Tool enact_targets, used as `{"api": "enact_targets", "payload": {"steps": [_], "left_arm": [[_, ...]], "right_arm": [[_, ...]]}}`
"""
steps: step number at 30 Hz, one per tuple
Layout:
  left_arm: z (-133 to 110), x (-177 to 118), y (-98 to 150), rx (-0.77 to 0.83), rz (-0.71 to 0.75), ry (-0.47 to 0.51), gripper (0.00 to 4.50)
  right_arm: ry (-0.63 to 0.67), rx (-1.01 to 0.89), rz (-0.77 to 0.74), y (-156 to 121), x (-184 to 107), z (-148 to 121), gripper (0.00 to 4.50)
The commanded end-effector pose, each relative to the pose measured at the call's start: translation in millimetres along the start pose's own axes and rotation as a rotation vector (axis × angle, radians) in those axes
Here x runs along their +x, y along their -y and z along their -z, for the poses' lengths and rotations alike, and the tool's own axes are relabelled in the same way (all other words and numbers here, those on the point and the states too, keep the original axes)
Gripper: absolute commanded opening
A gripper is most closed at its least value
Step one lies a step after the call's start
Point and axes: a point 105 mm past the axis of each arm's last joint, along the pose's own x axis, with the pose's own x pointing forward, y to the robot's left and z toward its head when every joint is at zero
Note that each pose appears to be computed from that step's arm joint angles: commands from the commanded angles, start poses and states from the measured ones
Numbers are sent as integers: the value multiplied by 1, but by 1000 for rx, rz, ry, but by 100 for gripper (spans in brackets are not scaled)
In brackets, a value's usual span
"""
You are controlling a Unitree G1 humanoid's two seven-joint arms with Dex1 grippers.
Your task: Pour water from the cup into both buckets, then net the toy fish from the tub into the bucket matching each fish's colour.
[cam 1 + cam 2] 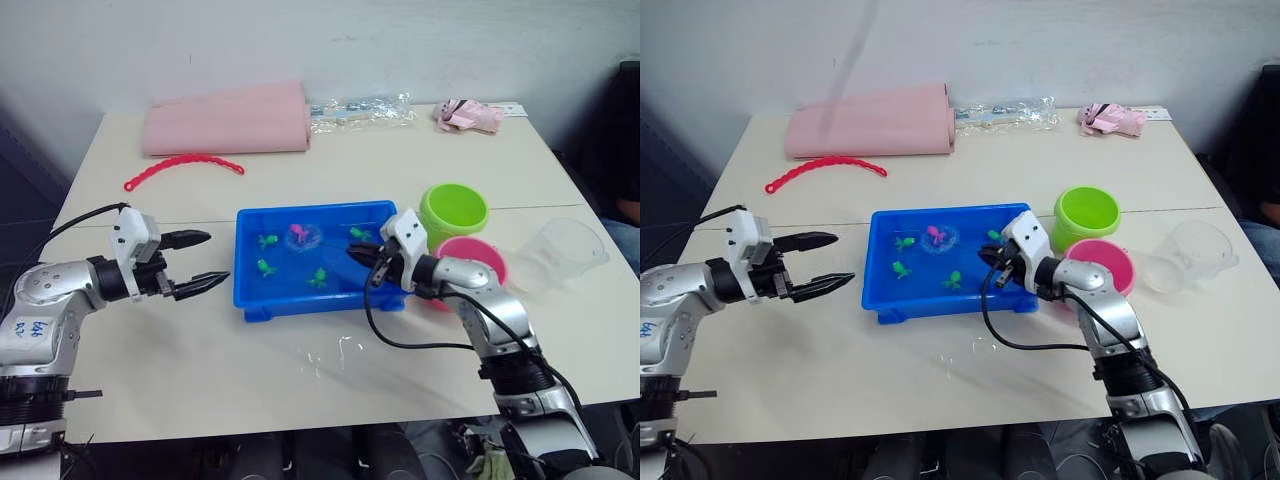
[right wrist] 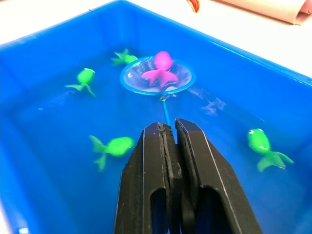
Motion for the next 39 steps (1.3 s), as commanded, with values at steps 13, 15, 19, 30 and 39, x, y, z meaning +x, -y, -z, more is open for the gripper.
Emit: {"api": "enact_targets", "payload": {"steps": [13,15,19,30,39], "left_arm": [[-36,42,15,49,188,146,446],[-40,53,19,62,225,158,446],[-47,73,32,64,312,192,446],[-52,107,59,13,441,265,446],[-50,110,61,9,457,266,446]], "right_arm": [[159,-171,102,-10,-107,-41,0],[167,-177,140,-12,-125,-42,0],[142,-189,213,-15,-160,-39,0],[1,-258,518,-6,-244,-28,0],[-235,-540,607,11,-270,-2,0]]}}
